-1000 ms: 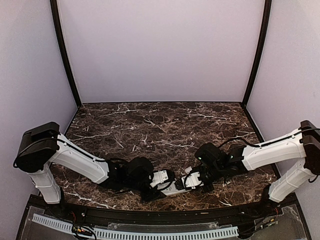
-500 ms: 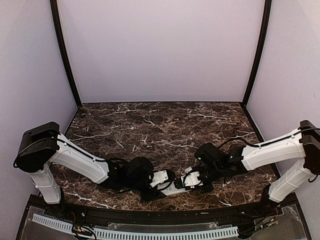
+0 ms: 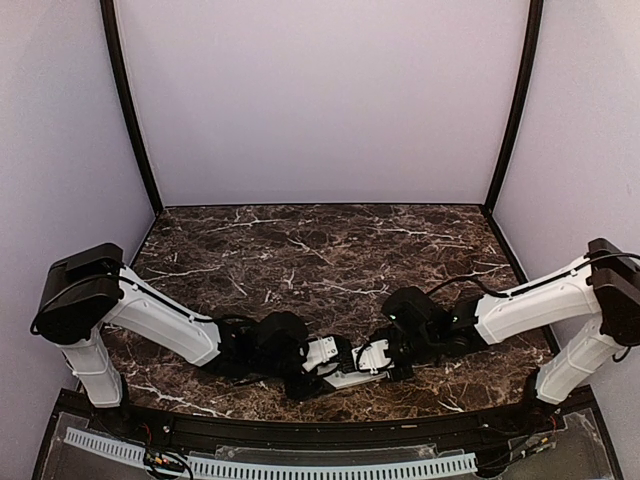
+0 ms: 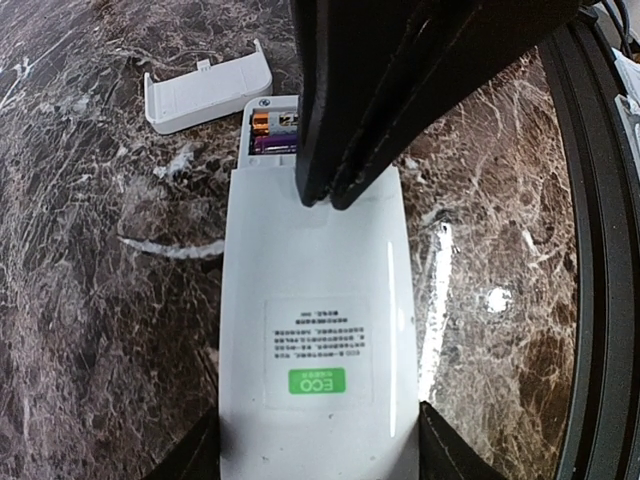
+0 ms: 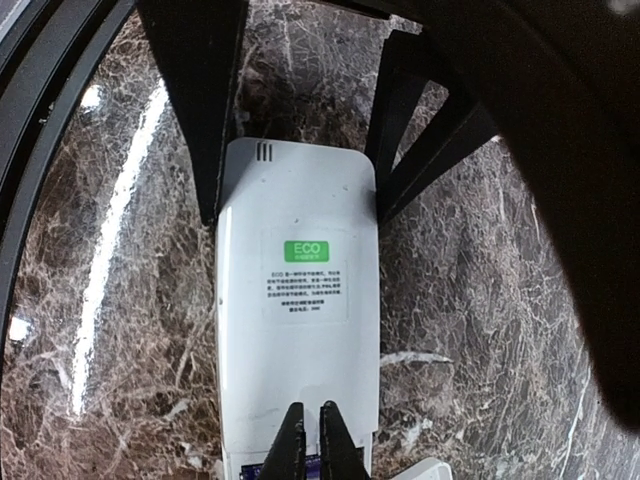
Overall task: Load the batteries into the remote control
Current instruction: Load the battery into the battery compartment.
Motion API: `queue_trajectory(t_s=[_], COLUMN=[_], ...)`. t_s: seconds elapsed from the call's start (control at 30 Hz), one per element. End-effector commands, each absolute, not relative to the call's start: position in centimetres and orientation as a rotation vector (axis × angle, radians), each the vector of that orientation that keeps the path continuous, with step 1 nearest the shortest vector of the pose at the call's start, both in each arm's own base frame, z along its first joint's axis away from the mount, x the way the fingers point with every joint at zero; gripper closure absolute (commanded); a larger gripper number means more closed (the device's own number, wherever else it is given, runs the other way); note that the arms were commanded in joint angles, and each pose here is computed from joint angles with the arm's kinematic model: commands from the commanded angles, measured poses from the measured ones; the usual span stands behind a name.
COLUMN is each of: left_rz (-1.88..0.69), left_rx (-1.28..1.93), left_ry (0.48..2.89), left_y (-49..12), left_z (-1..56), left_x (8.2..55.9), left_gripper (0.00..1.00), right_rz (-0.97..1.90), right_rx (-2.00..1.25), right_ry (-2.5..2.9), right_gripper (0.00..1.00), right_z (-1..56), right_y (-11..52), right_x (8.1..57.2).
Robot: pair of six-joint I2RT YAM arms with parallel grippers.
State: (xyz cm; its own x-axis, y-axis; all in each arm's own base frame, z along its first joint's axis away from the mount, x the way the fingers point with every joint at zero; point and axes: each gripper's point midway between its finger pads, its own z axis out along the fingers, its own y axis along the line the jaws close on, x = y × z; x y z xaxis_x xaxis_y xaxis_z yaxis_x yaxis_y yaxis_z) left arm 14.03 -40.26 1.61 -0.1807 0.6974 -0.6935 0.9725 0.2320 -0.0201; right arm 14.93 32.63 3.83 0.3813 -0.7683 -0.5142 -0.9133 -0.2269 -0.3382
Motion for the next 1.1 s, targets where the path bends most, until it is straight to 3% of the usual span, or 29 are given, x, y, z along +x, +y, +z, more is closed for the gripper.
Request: queue_trajectory(t_s=[0.0, 0.23, 0.37, 0.67, 0.87, 1.07], left_rz=[-0.584, -0.557, -0.535, -0.448, -0.427, -0.412], left_rx=[1.742, 1.743, 1.740, 1.740, 1.706, 1.660], left_ry=[2.135, 2.141, 2.146, 2.159, 2.114, 2.065], left_y=[-35.7, -35.5, -35.3, -34.9, -35.4, -35.2], left_z=[-4.0, -4.2, -4.3, -4.0, -1.4, 2.0], left_x=[10.2, 10.4, 10.6, 11.4, 12.3, 12.9], left_gripper=[0.95, 0.93, 0.86, 0.43, 0.20, 0.01], right_rz=[0.269, 0.390, 0.365, 0.315, 0.246, 0.235], right_rx=[-1.946, -1.829, -1.740, -0.957, -0.549, -0.530], right_ry=[1.474, 1.431, 1.469, 1.949, 2.542, 2.789], right_gripper=[0.94, 0.91, 0.90, 0.66, 0.74, 0.80], right_z=[5.6, 10.7, 12.9, 20.4, 16.6, 11.4], right_y=[32.1, 31.6, 29.5, 25.1, 23.4, 25.1], right_x=[16.7, 16.3, 17.5, 25.0, 25.3, 23.0])
